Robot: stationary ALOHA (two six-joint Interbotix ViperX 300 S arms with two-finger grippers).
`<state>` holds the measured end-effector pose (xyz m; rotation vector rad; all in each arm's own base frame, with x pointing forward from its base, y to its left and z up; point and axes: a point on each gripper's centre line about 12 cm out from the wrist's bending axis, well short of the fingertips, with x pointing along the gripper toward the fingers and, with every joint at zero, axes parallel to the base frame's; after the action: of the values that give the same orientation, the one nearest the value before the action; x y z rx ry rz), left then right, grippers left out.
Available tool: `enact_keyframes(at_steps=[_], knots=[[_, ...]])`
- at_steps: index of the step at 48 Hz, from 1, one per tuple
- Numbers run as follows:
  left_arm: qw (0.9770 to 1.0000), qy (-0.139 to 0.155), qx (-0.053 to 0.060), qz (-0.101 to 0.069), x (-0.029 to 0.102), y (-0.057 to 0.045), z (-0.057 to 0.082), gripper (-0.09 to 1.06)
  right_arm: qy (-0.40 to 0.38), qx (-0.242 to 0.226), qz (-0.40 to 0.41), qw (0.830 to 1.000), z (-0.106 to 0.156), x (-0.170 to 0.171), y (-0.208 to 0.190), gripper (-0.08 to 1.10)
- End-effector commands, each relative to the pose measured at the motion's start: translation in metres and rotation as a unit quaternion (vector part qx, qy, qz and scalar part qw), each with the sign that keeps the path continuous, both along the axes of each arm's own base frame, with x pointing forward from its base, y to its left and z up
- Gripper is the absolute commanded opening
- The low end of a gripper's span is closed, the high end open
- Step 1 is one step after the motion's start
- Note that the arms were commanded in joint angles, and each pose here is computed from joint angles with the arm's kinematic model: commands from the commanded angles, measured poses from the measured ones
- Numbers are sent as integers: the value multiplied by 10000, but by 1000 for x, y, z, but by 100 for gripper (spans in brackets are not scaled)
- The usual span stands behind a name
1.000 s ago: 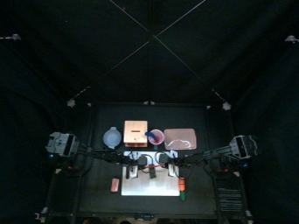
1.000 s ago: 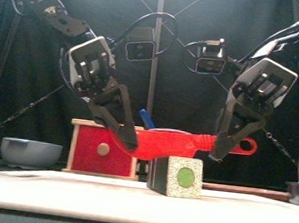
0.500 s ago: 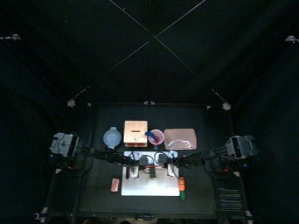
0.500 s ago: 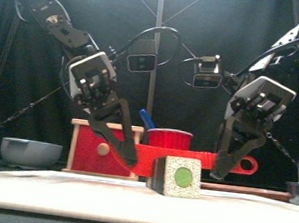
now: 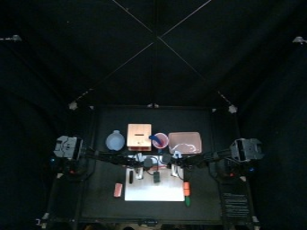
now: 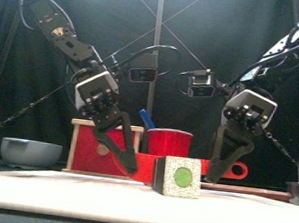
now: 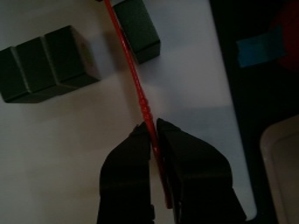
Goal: Place sushi on board then cut the sushi with the knife then place the pieces on the plate
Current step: Cut the sushi into 4 pieces
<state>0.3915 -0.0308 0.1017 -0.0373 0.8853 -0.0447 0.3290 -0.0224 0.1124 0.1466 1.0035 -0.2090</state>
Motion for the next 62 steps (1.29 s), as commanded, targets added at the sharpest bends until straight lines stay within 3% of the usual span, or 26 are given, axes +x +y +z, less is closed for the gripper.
enact_keyframes(at_steps=[1,9,18,25,32,36,45,62], knots=[[9999,-81,49,-140,1,-6,7,43,-110,-40,-314,9994,9,-1,-21,36],[9997,-166,47,-146,1,-6,16,43,-230,-19,-353,9991,19,-2,-21,36],[9986,-479,9,-234,0,-13,44,43,-660,69,-270,9974,49,-1,-7,36],[9961,-720,-47,-512,-3,-37,60,43,-950,176,-36,9953,68,-3,13,36],[9948,-735,-111,-699,-3,-55,61,43,-1005,318,83,9944,72,-5,28,36],[9948,-714,-194,-696,-1,-62,59,43,-963,372,120,9946,69,-5,34,36],[9962,-567,-299,-584,-1,-62,50,43,-861,395,143,9954,62,-6,37,36],[9967,-490,-291,-585,-1,-63,44,43,-653,447,111,9968,49,-8,39,36]])
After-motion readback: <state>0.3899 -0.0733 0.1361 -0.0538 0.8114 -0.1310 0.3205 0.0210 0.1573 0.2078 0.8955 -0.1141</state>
